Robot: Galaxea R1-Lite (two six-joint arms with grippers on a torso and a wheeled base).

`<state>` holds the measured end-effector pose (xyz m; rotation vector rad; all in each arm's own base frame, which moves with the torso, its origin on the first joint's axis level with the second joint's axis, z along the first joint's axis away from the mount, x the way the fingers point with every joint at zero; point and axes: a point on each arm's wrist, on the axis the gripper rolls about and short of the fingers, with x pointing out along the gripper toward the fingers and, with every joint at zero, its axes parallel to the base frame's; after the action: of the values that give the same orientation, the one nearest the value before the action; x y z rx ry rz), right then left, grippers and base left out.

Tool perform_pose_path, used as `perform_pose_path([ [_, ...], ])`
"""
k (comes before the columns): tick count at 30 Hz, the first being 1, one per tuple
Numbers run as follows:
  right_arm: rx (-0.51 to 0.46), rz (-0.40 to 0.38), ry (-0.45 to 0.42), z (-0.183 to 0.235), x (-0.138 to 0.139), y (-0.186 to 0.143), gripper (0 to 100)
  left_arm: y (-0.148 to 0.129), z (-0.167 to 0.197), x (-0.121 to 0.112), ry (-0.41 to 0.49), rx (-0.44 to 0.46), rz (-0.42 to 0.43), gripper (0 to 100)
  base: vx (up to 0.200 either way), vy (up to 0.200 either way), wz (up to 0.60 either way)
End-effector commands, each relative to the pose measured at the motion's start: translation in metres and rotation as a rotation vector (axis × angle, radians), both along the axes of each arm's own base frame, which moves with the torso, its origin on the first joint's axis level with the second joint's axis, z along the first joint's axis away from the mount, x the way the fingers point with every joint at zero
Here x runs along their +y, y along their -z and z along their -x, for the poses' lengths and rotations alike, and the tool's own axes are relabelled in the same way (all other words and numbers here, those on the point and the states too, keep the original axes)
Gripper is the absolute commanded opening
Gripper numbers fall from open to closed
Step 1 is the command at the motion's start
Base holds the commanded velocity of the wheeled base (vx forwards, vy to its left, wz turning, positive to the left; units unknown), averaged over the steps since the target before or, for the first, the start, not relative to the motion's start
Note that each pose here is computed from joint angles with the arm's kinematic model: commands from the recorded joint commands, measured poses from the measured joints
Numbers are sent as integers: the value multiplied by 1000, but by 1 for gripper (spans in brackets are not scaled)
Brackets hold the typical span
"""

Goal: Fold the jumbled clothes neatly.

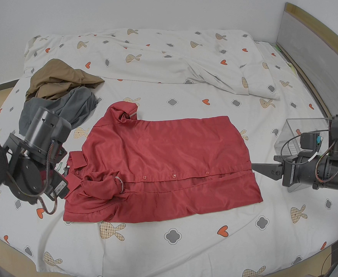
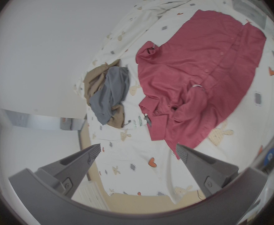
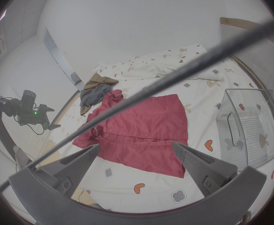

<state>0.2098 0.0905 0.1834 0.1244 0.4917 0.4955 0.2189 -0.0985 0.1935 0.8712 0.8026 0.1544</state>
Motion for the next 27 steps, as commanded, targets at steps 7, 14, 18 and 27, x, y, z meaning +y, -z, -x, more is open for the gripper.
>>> perform_pose_path([
  [7,42,-144,-38,11,-8,-24,100,-122,41,69,190,514,1242,100,0,0,0],
  [14,49,-166,4,5,-13,-25,100,-126,52,96,250,469,1558,100,0,0,0],
  [18,78,-232,42,0,-12,-29,100,-120,78,92,337,416,1522,100,0,0,0],
  [27,132,-191,129,-16,-18,-9,100,-68,67,61,286,515,1694,100,0,0,0],
])
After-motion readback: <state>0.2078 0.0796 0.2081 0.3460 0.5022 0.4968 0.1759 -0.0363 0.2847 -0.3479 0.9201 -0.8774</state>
